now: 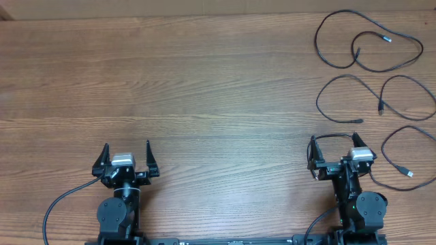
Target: Untangle cables
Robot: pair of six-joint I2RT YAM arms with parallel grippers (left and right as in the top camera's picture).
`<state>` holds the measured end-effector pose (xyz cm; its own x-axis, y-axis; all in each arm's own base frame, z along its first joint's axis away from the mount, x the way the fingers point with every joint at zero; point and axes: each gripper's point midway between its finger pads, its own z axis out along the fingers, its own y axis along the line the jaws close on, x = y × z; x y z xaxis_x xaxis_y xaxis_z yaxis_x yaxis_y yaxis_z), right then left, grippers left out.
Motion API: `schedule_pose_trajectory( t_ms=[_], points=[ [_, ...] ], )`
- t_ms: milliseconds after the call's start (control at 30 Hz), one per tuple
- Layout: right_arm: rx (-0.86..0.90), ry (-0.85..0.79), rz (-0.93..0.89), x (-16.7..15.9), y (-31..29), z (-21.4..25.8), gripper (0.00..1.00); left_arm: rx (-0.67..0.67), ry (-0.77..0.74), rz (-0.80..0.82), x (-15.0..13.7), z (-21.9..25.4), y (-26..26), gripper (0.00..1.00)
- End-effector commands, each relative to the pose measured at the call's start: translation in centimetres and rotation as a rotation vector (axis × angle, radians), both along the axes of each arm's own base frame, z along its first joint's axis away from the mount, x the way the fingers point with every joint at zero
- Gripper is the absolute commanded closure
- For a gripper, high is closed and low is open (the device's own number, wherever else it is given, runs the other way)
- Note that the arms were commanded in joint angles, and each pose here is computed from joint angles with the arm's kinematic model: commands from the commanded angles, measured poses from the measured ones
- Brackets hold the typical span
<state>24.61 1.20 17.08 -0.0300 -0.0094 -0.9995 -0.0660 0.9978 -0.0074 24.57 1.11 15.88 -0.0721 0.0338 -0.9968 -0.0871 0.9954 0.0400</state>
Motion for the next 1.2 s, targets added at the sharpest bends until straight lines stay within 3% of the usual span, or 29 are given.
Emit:
schedule_pose_trajectory(
  t_ms=[0,467,700,1167],
  points=[
    [0.019,-0.004,-0.001,0.00,0.05,-0.13,0.00,0.018,-0.001,0.000,-0.01,-0.04,0.07,0.01],
    [0.069,0.001,-0.022,0.01,-0.28,-0.20,0.00,0.018,-0.001,0.000,-0.01,-0.03,0.07,0.01],
    [-0.033,-0.005,-0.015,0.01,-0.21,-0.21,0.00,0.018,-0.001,0.000,-0.01,-0.03,0.07,0.00],
    [-0.035,-0.008,-0.017,0.01,-0.25,-0.12,0.00,0.018,-0.001,0.000,-0.01,-0.03,0.07,0.00]
  ],
)
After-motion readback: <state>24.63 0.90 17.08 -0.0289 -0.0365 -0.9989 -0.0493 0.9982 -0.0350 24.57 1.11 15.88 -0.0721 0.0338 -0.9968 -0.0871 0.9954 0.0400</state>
